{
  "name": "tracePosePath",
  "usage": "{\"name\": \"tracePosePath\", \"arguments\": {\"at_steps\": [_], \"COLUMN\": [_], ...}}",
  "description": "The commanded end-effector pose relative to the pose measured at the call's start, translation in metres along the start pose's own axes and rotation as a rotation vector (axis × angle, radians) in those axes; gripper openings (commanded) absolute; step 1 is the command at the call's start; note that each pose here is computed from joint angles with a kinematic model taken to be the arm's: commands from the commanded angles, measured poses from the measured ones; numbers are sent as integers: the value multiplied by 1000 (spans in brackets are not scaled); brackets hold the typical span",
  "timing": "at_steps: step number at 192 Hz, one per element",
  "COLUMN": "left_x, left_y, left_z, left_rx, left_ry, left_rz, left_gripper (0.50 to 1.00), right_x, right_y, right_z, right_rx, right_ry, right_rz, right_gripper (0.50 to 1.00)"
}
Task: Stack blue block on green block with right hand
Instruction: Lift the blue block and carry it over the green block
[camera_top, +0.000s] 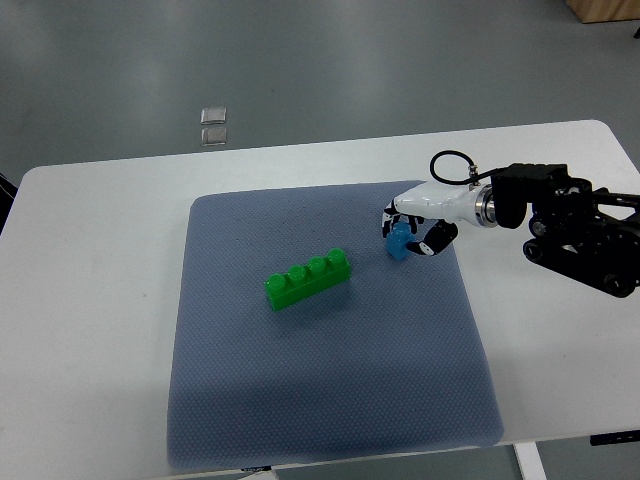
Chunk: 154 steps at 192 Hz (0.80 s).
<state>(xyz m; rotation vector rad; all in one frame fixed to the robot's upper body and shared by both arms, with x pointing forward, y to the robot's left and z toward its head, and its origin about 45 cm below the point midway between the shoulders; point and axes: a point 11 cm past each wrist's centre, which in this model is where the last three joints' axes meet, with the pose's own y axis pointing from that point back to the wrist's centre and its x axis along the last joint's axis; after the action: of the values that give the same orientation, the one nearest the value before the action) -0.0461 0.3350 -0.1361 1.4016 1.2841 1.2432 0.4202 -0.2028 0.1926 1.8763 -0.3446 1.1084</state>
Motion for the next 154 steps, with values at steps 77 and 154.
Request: {"name": "tracePosePath", "arguments": {"at_steps": [77,154], "left_x": [0,0], "left_y": [0,0], "left_z": [0,0], "left_rx": [0,0], "left_ry": [0,0], "left_rz": [0,0], "left_gripper": [1000,1000], "right_x": [65,43], "right_y": [-1,-14], "right_z": [-68,-121], "right_rx": [207,372], "right_ry": [85,134], "right_rz": [121,59], "right_gripper": [500,500]}}
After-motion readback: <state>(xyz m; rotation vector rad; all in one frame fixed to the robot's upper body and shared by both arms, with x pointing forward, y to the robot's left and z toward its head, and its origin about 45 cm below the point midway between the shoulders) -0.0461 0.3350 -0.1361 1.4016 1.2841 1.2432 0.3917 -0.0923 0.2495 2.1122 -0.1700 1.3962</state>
